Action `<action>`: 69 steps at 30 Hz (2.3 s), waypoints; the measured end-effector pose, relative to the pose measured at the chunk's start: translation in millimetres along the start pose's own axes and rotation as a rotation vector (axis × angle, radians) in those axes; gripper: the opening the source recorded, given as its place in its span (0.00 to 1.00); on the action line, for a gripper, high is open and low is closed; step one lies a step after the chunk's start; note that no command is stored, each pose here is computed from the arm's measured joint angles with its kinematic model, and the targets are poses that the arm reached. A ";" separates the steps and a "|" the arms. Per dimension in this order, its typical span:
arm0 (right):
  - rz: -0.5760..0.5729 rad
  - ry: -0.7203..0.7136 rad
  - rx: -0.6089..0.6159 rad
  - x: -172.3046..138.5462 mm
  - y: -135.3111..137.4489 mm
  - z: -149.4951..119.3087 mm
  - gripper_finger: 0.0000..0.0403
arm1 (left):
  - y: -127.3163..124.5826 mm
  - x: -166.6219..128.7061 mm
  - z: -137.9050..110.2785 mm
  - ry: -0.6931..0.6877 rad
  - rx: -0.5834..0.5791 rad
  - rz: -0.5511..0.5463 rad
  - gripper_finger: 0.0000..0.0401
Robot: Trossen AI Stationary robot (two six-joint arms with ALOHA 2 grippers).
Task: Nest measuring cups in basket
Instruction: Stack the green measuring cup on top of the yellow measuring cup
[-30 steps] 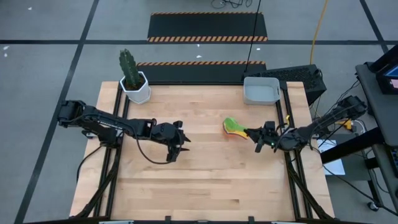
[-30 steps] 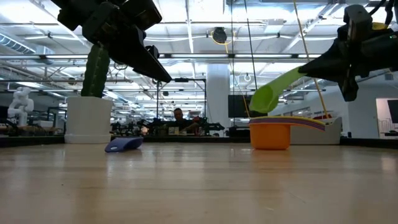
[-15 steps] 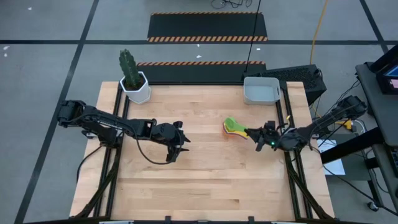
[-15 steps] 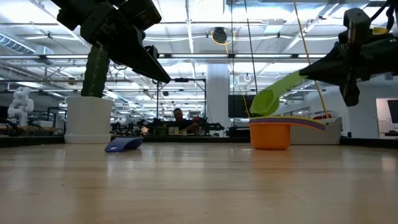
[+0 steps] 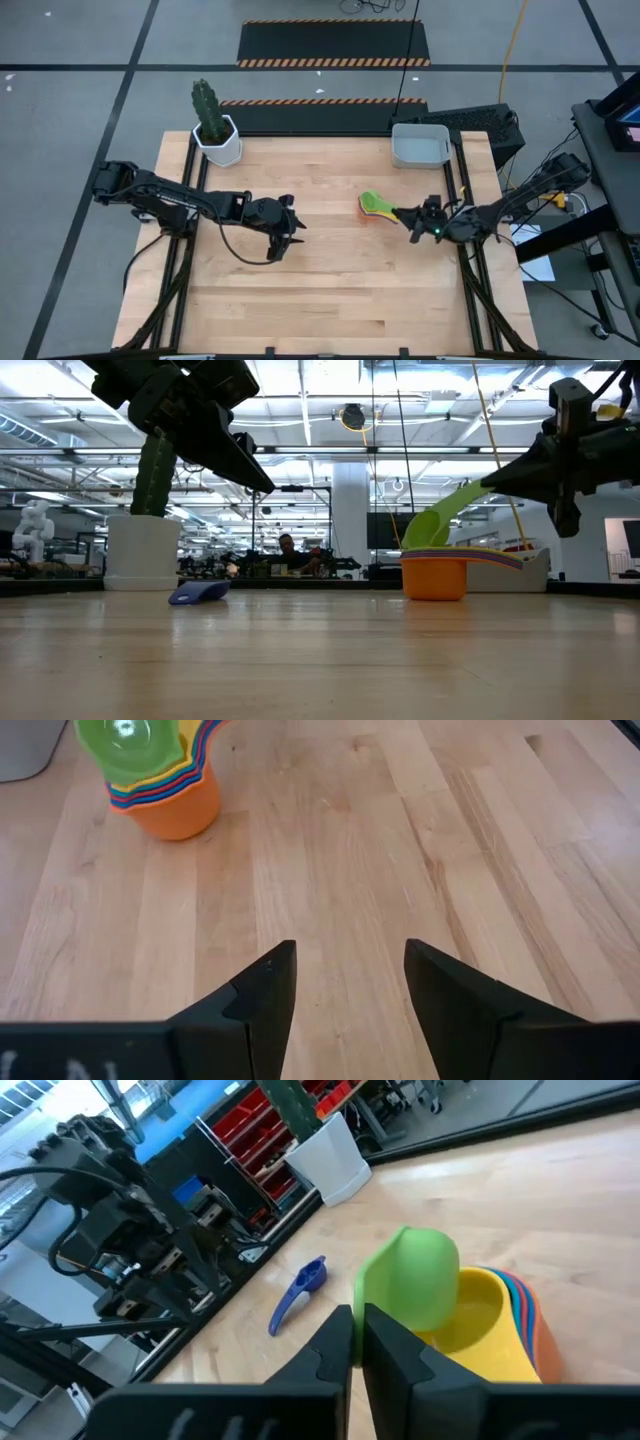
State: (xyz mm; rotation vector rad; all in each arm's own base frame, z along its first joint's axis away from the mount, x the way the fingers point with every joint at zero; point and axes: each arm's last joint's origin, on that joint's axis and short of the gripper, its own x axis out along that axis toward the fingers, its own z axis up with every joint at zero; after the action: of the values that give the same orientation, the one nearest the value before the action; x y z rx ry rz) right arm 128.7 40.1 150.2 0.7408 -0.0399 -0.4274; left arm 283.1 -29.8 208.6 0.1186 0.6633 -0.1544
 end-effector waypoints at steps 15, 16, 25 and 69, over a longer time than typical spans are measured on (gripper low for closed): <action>-0.061 -0.017 0.009 1.0 -4.4 -3.3 0.25 | -0.1 -0.1 -0.8 0.008 0.002 -0.001 0.47; -0.065 -0.013 0.009 0.9 -5.0 -3.8 0.27 | -0.1 -0.1 -0.8 0.008 0.002 -0.001 0.47; -0.094 0.051 -0.020 -0.8 -11.6 -8.2 0.38 | -0.2 -0.1 -1.5 0.016 -0.002 -0.002 0.47; -0.444 0.587 -0.487 47.7 38.3 22.5 0.57 | 15.1 -0.8 2.4 -0.039 -0.046 0.045 0.47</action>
State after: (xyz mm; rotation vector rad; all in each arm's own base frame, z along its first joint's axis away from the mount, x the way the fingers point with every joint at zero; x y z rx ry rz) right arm 182.0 32.1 186.9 0.3628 0.7679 -0.5967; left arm 286.7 -15.3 211.8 0.0861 0.6241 -0.0976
